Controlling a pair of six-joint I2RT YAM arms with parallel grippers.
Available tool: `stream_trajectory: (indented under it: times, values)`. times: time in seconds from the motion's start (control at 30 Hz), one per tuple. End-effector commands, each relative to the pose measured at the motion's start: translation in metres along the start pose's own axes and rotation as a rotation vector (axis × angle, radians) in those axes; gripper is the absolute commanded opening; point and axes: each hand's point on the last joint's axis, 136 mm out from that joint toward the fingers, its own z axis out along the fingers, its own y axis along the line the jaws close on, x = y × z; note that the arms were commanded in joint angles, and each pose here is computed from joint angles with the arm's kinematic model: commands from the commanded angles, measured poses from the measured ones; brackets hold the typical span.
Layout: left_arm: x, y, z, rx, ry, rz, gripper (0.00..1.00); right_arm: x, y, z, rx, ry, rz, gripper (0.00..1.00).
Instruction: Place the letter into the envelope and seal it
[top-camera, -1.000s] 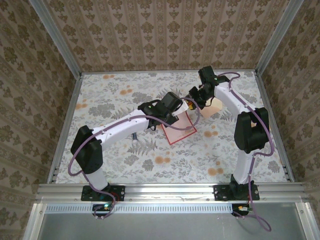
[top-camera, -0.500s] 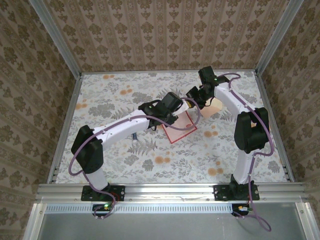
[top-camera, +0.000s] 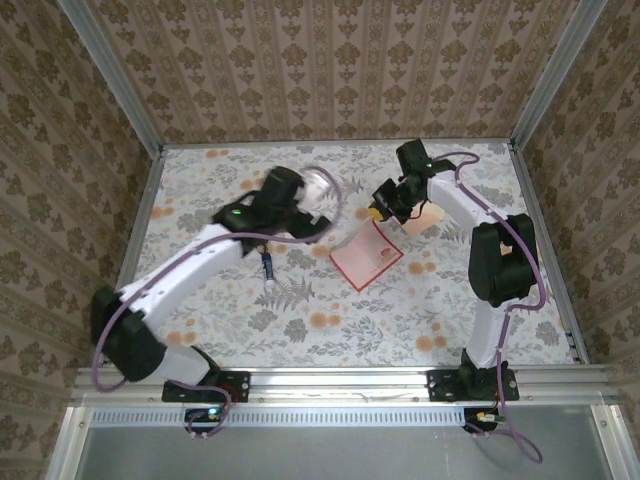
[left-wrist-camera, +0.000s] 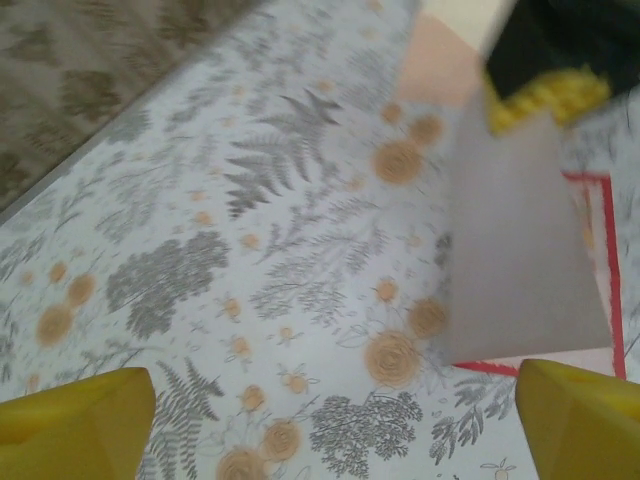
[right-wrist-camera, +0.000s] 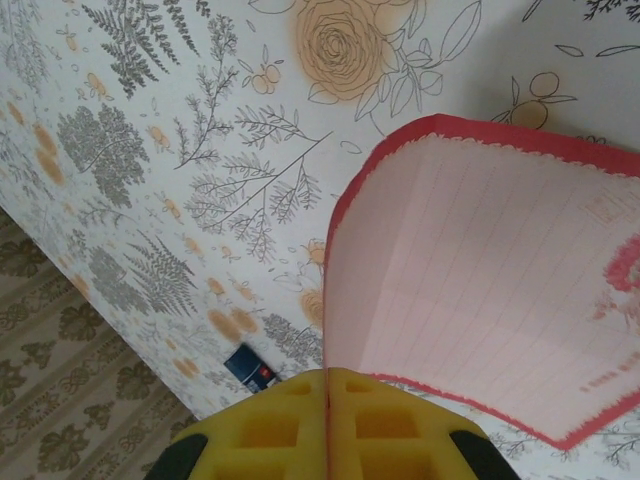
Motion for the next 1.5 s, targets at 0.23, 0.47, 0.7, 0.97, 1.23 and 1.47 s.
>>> stream_trajectory:
  times: [0.23,0.47,0.7,0.97,1.23,1.47]
  values:
    - [0.019,0.038,-0.019,0.282,-0.049,-0.471,1.00,0.018,0.041,-0.038,-0.233,-0.064,-0.324,0.00]
    - [0.019,0.026,0.000,0.501,-0.054,-0.588,1.00,0.041,0.068,-0.062,-0.387,-0.027,-0.472,0.00]
    - [0.014,0.022,0.023,0.595,-0.059,-0.639,1.00,0.054,0.079,-0.068,-0.470,0.036,-0.529,0.00]
    - [0.016,0.018,0.048,0.669,-0.065,-0.684,1.00,0.070,0.101,-0.083,-0.606,0.086,-0.581,0.00]
    - [0.003,0.015,0.065,0.727,-0.087,-0.665,1.00,0.086,0.121,-0.102,-0.697,0.111,-0.641,0.00]
    - [-0.016,0.008,0.063,0.828,-0.138,-0.639,1.00,0.094,0.131,-0.111,-0.732,0.115,-0.679,0.00]
